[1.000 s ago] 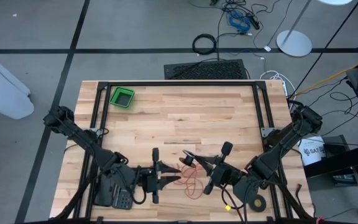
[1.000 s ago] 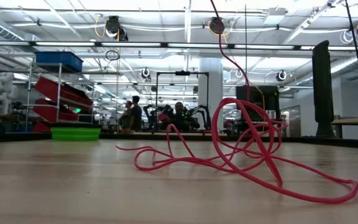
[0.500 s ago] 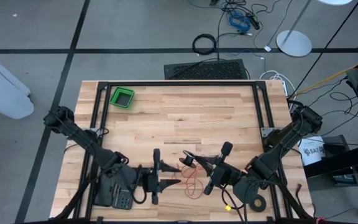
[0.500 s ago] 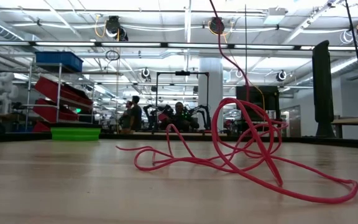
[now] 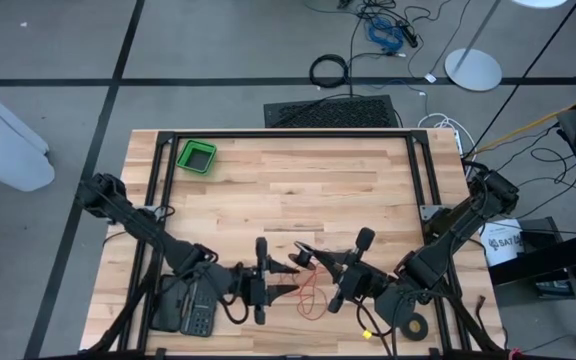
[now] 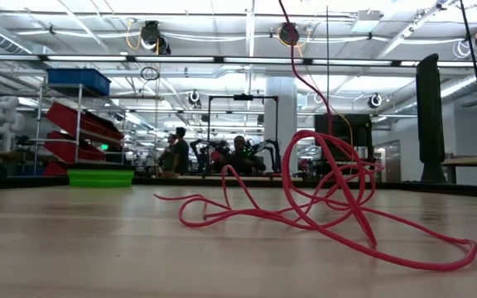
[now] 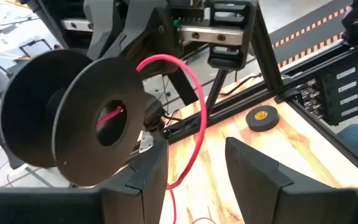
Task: Coil cords
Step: Coil the red wire into the spool
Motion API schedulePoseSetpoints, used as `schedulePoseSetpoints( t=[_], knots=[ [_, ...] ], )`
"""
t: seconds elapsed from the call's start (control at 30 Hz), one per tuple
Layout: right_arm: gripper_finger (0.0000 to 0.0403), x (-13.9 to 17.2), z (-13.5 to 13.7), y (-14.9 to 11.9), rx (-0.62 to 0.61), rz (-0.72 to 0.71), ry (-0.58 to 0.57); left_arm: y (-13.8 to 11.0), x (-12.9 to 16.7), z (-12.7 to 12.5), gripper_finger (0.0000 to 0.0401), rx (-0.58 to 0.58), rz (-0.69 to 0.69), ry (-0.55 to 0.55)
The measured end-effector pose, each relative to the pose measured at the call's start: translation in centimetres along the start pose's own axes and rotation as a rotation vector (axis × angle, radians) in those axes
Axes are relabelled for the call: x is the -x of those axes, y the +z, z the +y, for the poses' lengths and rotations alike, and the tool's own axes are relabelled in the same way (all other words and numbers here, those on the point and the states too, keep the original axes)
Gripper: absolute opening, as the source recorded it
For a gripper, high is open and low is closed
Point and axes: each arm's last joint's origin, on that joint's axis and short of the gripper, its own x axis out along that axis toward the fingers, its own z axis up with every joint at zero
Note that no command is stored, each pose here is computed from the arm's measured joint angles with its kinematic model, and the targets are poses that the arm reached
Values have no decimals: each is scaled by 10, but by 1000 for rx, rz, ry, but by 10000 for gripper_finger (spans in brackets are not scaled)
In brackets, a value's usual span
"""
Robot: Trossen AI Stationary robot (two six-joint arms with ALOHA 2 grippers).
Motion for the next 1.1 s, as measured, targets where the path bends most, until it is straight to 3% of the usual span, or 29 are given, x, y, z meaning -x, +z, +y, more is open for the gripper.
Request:
schedulePoseSetpoints(
  t=[1.1],
  knots=[
    [0, 0, 0, -1, 1, 2, 0, 0, 0, 1, 166, 0, 4, 17]
  ],
)
